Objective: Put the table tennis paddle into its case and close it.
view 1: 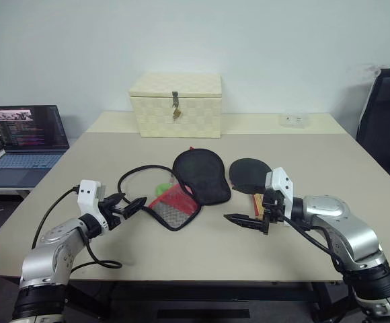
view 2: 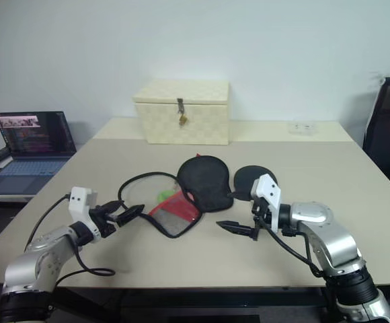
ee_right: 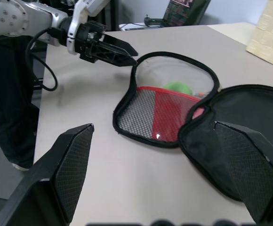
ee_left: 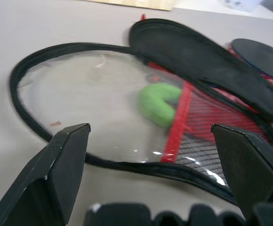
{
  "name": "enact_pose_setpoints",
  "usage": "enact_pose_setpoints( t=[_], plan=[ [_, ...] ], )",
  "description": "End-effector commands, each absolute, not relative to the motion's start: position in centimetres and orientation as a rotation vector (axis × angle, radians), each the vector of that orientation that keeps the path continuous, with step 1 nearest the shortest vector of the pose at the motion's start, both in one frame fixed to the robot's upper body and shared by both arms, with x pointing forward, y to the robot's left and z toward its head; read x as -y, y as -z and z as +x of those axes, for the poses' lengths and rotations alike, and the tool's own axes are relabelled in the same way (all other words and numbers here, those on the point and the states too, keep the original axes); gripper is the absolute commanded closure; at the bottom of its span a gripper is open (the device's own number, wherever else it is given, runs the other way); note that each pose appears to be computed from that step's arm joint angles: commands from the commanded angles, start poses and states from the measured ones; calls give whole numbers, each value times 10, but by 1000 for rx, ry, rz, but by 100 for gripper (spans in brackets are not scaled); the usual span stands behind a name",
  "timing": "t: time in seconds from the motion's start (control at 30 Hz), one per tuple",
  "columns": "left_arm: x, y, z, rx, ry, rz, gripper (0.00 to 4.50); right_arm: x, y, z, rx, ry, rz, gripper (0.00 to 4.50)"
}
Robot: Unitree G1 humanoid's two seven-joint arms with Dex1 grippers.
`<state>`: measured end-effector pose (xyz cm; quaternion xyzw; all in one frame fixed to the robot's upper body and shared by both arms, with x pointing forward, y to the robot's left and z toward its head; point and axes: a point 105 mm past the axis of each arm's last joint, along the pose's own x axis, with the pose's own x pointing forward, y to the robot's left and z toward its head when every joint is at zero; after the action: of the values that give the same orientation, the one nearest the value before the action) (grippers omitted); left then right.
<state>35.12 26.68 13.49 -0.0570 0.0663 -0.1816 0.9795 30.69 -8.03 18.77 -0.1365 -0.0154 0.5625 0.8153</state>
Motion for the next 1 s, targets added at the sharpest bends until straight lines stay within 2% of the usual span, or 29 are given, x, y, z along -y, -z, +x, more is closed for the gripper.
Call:
enact_pose_setpoints(
  t=[0.03, 0.2, 0.4, 0.67, 0.87, 0.97, 1.0],
  plan=[
    [-281, -156, 349, -28, 300, -203, 0, 82, -200, 302, 83, -1197, -302, 2],
    [-290, -142, 345, -61, 207, -287, 0, 82, -200, 303, 82, -1194, -303, 2],
    [-296, -123, 359, -144, 105, -367, 0, 81, -202, 304, 89, -1197, -308, 2],
    [-277, -128, 394, -176, 141, -452, 0, 81, -204, 304, 97, -1191, -313, 2],
    [-266, -134, 405, -180, 187, -465, 0, 83, -204, 304, 98, -1178, -316, 2],
    [-268, -138, 409, -180, 187, -469, 61, 85, -204, 303, 98, -1171, -319, 0],
    [-270, -139, 410, -180, 185, -469, 97, 85, -204, 303, 97, -1168, -320, 0]
  ],
)
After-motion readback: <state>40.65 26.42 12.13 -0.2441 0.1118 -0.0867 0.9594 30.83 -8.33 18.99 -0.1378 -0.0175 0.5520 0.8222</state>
